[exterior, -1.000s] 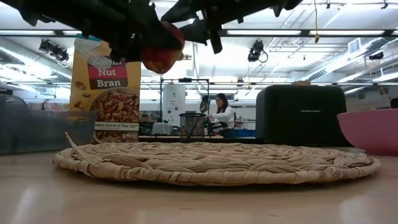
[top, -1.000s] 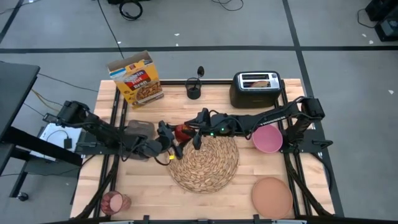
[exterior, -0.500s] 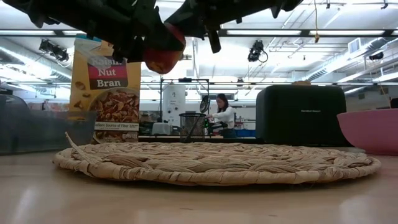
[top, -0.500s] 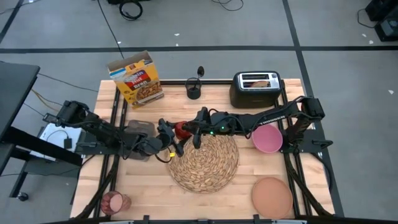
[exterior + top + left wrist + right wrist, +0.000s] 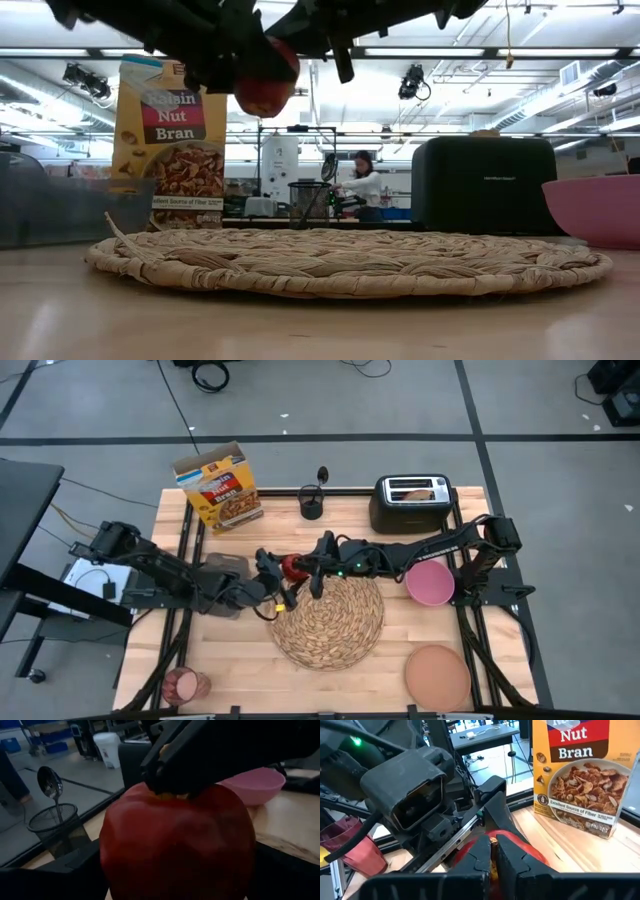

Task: Arrange a breakfast setting
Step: Put the apple on the brown placemat

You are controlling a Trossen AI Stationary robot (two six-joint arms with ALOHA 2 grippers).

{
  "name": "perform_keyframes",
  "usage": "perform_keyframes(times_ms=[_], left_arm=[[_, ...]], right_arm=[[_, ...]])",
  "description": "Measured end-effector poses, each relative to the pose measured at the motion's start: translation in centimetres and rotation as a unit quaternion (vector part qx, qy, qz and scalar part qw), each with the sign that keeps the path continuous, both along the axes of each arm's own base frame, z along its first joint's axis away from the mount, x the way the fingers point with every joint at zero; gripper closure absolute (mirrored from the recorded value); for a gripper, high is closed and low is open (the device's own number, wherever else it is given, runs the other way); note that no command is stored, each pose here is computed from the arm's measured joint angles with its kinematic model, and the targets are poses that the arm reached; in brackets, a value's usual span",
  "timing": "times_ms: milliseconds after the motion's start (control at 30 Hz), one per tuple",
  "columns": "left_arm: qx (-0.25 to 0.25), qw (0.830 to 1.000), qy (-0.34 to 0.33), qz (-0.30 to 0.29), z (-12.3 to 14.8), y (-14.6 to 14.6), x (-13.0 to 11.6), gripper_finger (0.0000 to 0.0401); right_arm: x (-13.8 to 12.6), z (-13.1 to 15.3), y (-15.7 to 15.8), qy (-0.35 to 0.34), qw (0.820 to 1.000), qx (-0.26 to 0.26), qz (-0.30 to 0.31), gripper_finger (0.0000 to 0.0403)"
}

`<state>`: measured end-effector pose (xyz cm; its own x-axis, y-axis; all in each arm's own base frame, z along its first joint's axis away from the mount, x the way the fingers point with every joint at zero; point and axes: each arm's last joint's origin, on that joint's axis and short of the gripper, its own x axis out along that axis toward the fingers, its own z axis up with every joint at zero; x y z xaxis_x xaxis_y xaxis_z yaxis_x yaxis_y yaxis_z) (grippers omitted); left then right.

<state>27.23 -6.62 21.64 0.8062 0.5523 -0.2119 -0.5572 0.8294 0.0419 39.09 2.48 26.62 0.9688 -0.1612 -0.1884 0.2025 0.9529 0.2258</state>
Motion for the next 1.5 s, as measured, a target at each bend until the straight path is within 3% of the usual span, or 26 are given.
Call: perform_keyframes(times_ms=[400, 967, 1267, 1500], left_arm=[[-0.038, 0.997, 0.071, 0.0, 2.2, 0.8, -2.8, 0.0043], [-0.052, 0.99, 0.126, -0.028, 1.5, 0.8, -3.6, 0.0043], [-0.141, 0.976, 0.145, -0.077, 3.2, 0.4, -7.8, 0.0043], [-0.196, 0.971, 0.078, -0.111, 5.5, 0.6, -9.7, 0.0043]], right_arm=[[0.0, 0.4, -0.3, -0.012, 1.0, -0.022, 0.0, 0.0388], [0.0, 0.3, -0.4, -0.006, 0.999, -0.034, -0.021, 0.0386], [-0.1, -0.9, -0.7, 0.047, 0.997, -0.057, -0.033, 0.0387], [0.8, -4.7, -1.5, 0.065, 0.995, -0.061, -0.046, 0.0387]])
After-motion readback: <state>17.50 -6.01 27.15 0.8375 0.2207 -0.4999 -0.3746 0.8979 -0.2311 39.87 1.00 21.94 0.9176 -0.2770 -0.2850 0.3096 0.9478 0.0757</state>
